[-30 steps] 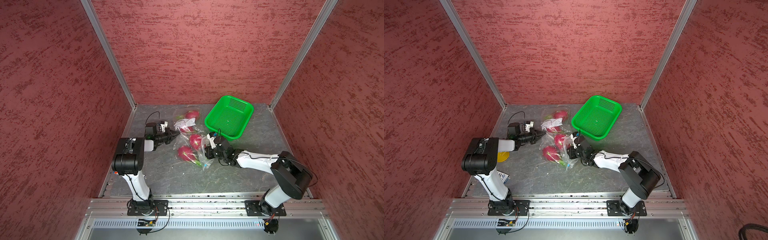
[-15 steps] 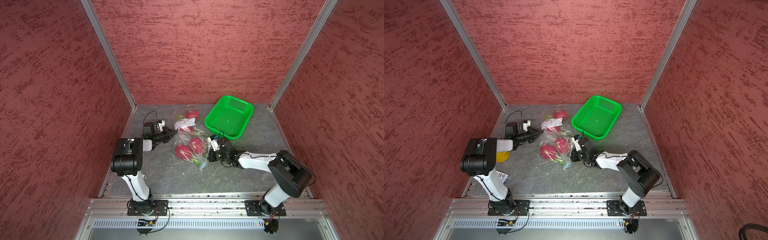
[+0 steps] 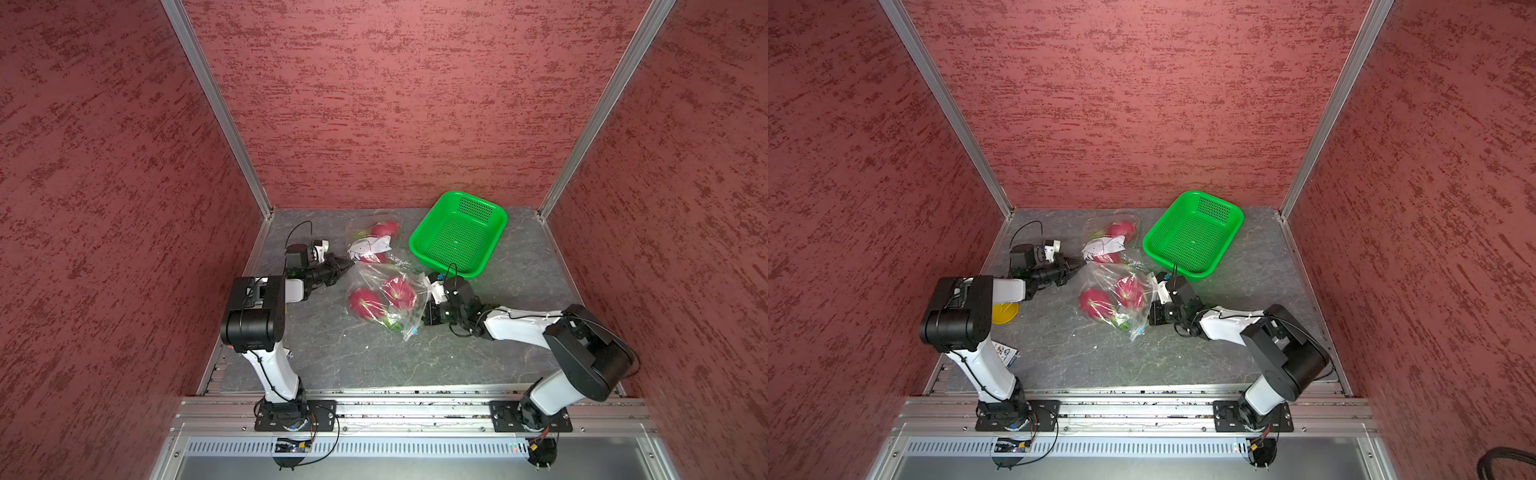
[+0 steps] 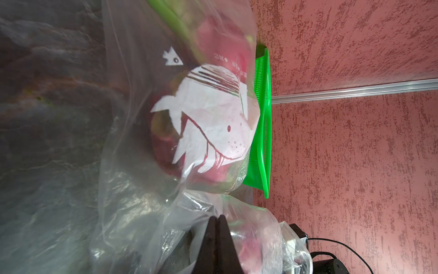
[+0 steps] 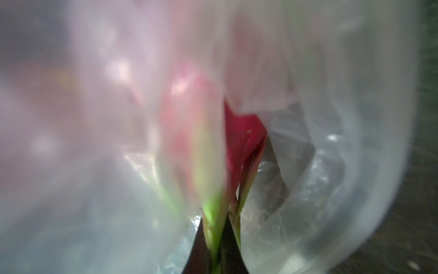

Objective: Open the zip-top bag and take out the dragon fruit
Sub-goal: Pick up the dragon fruit from the zipper food storage bag.

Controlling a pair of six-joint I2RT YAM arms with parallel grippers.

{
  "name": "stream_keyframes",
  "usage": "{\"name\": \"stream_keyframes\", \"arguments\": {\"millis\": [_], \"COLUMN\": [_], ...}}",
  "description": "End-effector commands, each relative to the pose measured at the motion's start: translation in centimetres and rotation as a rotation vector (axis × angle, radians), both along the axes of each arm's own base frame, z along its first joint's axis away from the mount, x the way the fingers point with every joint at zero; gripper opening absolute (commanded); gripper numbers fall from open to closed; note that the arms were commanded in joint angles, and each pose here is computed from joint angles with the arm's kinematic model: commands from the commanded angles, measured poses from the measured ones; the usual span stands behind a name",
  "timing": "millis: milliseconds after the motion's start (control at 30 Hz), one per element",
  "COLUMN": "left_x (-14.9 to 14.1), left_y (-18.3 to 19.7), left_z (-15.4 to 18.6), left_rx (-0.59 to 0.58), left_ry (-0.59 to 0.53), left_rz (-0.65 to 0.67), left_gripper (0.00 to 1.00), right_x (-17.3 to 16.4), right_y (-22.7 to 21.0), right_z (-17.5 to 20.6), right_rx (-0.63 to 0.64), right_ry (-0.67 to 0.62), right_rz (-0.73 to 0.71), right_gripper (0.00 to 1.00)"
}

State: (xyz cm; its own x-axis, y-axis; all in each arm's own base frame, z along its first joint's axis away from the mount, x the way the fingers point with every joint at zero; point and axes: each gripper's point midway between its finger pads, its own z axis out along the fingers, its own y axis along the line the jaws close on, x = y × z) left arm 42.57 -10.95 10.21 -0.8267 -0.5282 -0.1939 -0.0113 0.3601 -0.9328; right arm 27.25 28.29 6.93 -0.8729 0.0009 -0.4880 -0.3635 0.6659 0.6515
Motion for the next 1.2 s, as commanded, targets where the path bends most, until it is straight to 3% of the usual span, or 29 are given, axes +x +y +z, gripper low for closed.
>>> {"name": "stream_keyframes", "arguments": {"millis": [0,200,400,633,800,1167], "left_x": [0.6,0.5,0.5,0.6,0.6,0.9], "left_y": [0.9,0.9,1.0,1.0,1.0,2.5], "left_z": [1.0,1.0,0.7,0.6,0.7,0.6], "left_rx": [0.026,0.03,0.053,0.058,0.058,0.073], "left_ry": [-0.038,-0.031,-0.025,-0.024,-0.025,-0.02], "left_rz": [0.024,0.022,0.026,0.024,0.023,0.058], "left_gripper": [0.0,0.0,0.0,0.0,0.0,0.0], "right_x": [-0.4,-0.3,0.2,-0.1,0.0,-1.5], "right_y": [-1.1,-1.9,-2.2,-4.0,-3.0,-5.9], "right_z": [0.3,-0.7,1.4,-0.8,0.4,1.8], "right_rx": [0.011,-0.009,0.036,-0.036,0.045,-0.032], "right_ry": [-0.002,0.013,-0.029,0.015,0.001,-0.024], "right_rz": [0.005,-0.015,-0.021,-0.043,-0.024,-0.027], "right_gripper": [0.03,0.03,0.0,0.01,0.0,0.0]}}
